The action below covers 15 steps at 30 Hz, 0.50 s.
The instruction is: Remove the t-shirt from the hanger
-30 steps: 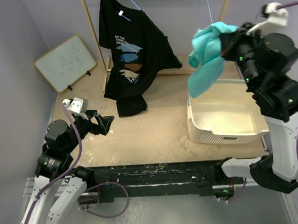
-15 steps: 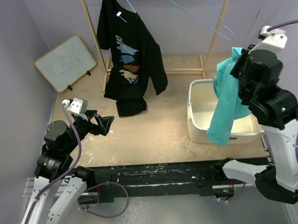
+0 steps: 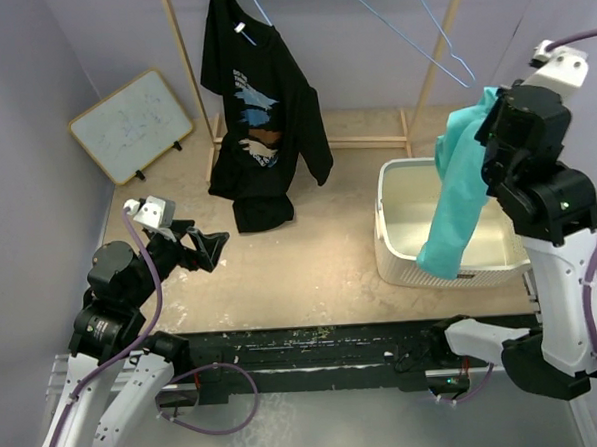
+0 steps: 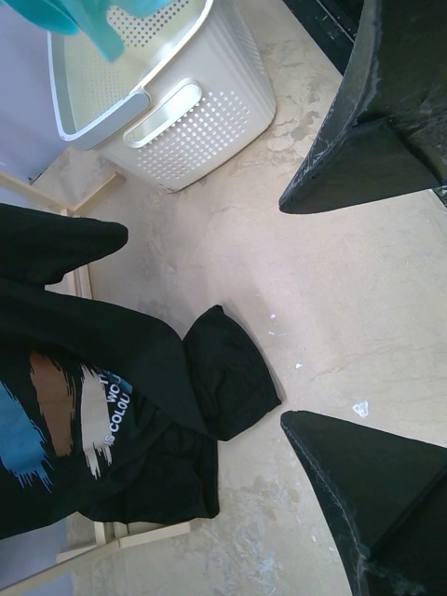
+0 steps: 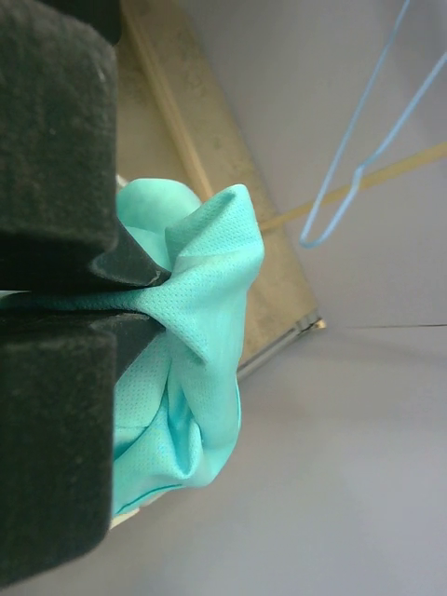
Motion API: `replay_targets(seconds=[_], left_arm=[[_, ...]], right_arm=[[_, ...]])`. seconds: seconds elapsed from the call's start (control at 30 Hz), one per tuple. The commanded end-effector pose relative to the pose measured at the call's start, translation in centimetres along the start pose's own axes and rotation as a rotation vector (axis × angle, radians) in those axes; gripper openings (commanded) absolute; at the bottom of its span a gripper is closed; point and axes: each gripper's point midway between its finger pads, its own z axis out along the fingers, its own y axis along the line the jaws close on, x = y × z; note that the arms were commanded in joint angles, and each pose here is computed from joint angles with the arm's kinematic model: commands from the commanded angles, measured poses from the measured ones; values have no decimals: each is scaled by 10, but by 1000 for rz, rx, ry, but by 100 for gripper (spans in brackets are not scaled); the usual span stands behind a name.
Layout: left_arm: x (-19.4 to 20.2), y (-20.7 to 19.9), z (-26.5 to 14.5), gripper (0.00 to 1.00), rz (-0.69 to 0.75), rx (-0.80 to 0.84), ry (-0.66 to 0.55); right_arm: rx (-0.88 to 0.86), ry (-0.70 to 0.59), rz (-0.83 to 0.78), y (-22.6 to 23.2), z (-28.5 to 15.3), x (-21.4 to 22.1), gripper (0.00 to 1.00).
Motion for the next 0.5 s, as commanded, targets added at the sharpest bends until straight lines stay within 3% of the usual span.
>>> replay_targets(seconds=[0.0, 0.33, 0.47], left_arm=[[-10, -6, 1, 89, -4, 25, -32], [-10, -7, -1, 89, -4, 30, -36], [-11, -7, -1, 89, -4, 28, -37]], right_arm=[[59, -151, 103, -32, -25, -58, 0], [79, -175, 125, -29, -18, -56, 0], [40, -96, 62, -11, -3, -27, 0]])
